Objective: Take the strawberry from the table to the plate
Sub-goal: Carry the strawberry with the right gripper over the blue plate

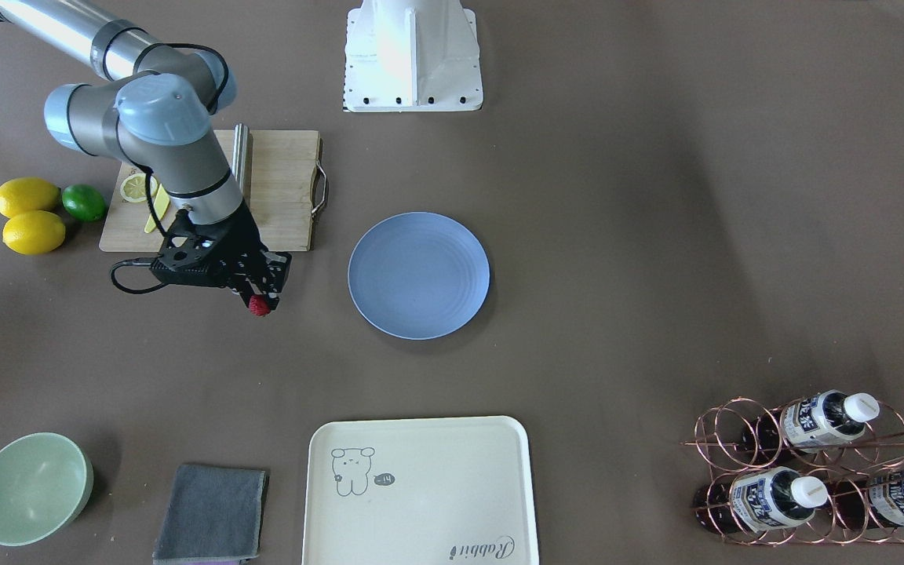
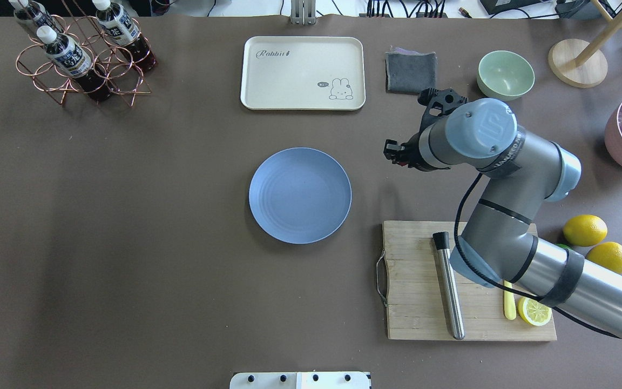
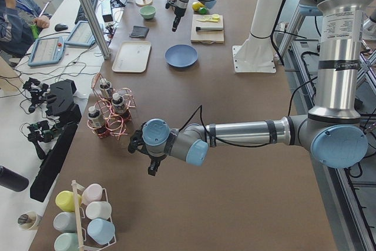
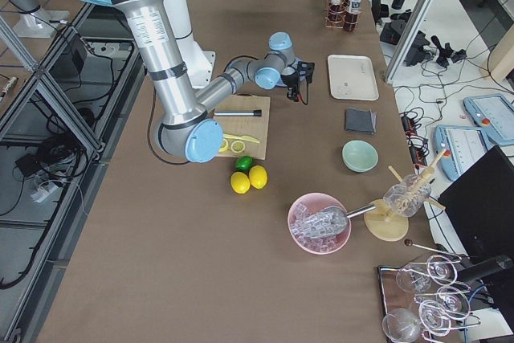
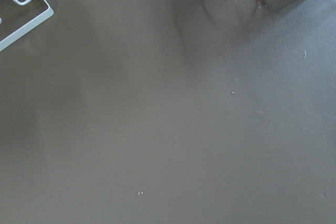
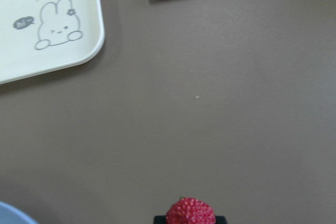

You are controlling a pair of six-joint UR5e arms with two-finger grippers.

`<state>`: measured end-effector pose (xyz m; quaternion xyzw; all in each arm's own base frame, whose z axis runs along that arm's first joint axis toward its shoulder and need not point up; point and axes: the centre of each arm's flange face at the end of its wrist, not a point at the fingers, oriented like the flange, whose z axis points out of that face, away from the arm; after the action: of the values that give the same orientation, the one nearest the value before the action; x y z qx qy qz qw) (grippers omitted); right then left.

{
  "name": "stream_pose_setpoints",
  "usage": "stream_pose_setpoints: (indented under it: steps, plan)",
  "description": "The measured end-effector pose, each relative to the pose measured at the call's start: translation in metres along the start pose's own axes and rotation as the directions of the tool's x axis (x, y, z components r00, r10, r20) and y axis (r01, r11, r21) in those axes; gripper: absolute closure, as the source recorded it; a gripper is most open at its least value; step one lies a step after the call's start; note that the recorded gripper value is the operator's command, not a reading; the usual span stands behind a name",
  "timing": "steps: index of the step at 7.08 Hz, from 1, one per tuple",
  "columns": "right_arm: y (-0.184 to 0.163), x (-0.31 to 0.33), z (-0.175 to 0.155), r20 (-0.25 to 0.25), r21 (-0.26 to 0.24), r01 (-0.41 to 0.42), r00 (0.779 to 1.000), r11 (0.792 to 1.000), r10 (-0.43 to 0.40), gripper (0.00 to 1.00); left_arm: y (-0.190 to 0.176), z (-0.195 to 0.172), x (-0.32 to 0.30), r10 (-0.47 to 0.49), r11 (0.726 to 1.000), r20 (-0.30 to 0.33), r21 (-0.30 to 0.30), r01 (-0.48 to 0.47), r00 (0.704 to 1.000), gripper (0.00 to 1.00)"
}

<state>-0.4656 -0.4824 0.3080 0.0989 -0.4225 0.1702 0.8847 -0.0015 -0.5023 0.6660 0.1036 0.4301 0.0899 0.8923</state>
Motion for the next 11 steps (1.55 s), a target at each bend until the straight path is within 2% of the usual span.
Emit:
stream_pose_setpoints:
  steps: [2,4,7,10,11]
  plan:
    - [0.048,-0.073,-0.007,-0.011,0.021,-0.061,0.998,0.998,0.061,1.00,-0.004,0.006,0.003,-0.023,0.999,0.002,-0.035,0.023,1.000,0.01]
    - [0.091,-0.125,-0.004,-0.011,0.048,-0.114,0.993,0.992,0.114,1.00,-0.005,0.005,0.004,-0.027,0.999,0.002,-0.040,0.027,1.000,0.01]
    - [0.104,-0.174,0.023,-0.033,0.093,-0.167,0.985,0.982,0.171,1.00,-0.001,0.005,0.004,-0.030,0.999,-0.004,-0.043,0.030,1.000,0.01]
    - [0.122,-0.175,0.039,-0.058,0.091,-0.159,0.985,0.983,0.165,1.00,-0.001,0.005,0.005,-0.031,0.999,-0.006,-0.042,0.031,0.999,0.01]
    - [0.127,-0.174,0.043,-0.065,0.093,-0.153,0.985,0.984,0.159,0.49,-0.001,0.005,0.005,-0.031,0.999,-0.006,-0.042,0.031,0.999,0.01]
